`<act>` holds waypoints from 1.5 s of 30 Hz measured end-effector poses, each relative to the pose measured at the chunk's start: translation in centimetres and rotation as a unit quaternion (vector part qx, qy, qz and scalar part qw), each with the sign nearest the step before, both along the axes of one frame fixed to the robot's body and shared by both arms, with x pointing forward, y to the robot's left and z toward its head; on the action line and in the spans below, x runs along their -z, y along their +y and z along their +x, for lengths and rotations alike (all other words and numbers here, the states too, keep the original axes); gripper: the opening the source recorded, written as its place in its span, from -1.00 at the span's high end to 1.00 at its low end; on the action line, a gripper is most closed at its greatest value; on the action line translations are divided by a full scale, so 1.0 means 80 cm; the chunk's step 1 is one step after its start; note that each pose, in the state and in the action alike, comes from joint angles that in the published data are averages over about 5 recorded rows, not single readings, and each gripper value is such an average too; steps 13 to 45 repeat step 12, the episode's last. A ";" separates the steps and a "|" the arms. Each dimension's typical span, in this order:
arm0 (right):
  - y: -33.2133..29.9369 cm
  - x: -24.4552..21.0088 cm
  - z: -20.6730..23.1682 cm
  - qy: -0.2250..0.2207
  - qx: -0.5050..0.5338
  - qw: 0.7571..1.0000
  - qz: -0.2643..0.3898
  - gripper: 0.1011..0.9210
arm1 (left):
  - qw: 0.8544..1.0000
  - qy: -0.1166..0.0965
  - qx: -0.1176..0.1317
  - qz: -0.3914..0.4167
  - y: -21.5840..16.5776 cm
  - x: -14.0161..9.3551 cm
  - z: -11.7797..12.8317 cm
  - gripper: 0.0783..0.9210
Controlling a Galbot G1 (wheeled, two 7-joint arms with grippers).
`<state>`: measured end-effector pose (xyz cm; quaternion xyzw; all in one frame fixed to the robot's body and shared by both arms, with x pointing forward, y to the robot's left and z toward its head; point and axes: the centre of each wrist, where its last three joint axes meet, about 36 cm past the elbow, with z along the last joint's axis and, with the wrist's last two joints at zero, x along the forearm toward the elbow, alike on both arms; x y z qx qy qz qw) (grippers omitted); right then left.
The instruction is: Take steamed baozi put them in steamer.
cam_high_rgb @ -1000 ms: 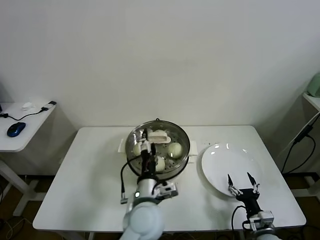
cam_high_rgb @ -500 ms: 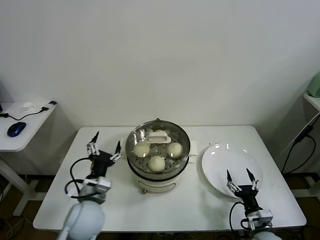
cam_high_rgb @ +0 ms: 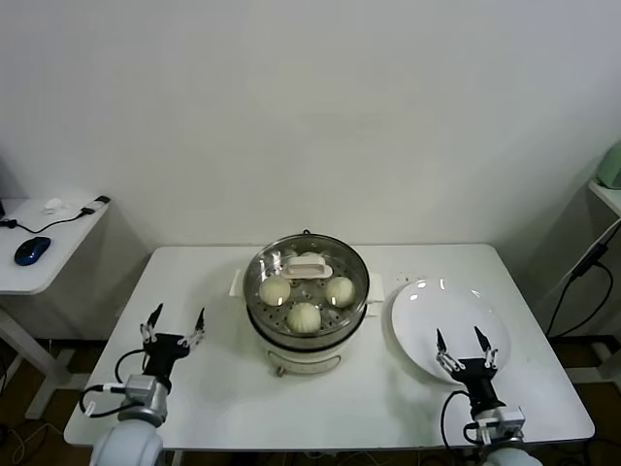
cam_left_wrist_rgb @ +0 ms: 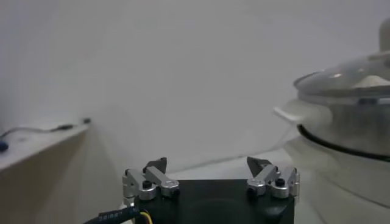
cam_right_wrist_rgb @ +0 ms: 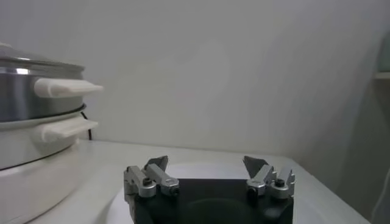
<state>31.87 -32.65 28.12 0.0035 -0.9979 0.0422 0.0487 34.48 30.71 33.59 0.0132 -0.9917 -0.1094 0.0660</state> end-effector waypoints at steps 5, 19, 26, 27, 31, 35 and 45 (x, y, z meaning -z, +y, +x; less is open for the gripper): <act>0.003 0.003 0.000 0.004 -0.001 1.000 0.003 -0.76 | 0.999 0.000 -0.009 -0.032 0.007 0.018 -0.009 -0.77; 0.007 0.006 -0.001 0.007 -0.004 1.000 0.005 -0.76 | 0.998 0.000 -0.021 -0.054 0.015 0.031 -0.014 -0.77; 0.007 0.006 -0.001 0.007 -0.004 1.000 0.005 -0.76 | 0.998 0.000 -0.021 -0.054 0.015 0.031 -0.014 -0.77; 0.007 0.006 -0.001 0.007 -0.004 1.000 0.005 -0.76 | 0.998 0.000 -0.021 -0.054 0.015 0.031 -0.014 -0.77; 0.007 0.006 -0.001 0.007 -0.004 1.000 0.005 -0.76 | 0.998 0.000 -0.021 -0.054 0.015 0.031 -0.014 -0.77; 0.007 0.006 -0.001 0.007 -0.004 1.000 0.005 -0.76 | 0.998 0.000 -0.021 -0.054 0.015 0.031 -0.014 -0.77; 0.007 0.006 -0.001 0.007 -0.004 1.000 0.005 -0.76 | 0.998 0.000 -0.021 -0.054 0.015 0.031 -0.014 -0.77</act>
